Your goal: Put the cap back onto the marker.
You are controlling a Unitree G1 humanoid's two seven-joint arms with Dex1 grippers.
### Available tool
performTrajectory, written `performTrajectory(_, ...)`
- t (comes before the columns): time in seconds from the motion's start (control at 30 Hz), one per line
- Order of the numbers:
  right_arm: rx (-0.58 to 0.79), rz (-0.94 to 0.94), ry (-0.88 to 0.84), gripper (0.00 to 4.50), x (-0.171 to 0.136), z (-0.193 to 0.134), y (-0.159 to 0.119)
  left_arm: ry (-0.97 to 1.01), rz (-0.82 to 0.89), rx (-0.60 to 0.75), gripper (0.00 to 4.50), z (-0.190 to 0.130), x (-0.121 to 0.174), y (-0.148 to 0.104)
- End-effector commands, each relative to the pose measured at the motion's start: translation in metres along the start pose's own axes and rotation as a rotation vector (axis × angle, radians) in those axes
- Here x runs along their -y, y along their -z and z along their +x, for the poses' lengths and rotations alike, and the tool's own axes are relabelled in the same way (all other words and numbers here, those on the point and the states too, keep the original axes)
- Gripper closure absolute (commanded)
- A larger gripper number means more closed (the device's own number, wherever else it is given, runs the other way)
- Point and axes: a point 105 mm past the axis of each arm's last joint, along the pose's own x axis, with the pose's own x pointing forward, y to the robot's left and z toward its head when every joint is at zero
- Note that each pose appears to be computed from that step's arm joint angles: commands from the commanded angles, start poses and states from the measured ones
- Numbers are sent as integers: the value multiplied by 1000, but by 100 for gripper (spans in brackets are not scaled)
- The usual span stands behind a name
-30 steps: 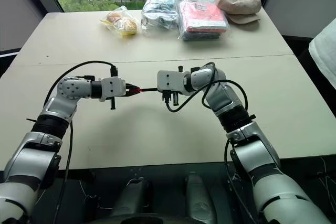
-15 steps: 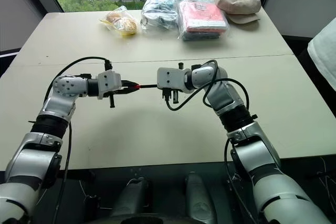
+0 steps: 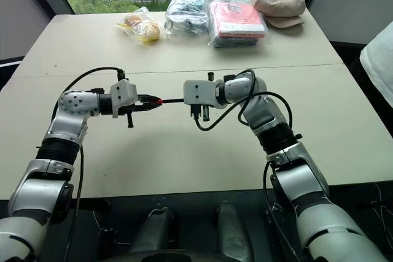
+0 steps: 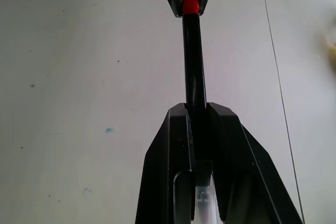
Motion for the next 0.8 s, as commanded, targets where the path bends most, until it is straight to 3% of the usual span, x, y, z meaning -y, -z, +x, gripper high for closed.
performTrajectory(0.03, 184, -157, -88, 444, -13, 21, -58, 63, 175, 216, 450, 26, 3, -64)
performTrajectory(0.47, 178, -169, -124, 444, -13, 25, -65, 79, 255, 106, 450, 34, 4, -52)
performTrajectory(0.8, 212, -175, -124, 444, -17, 33, -78, 27, 228, 146, 450, 39, -1, -59)
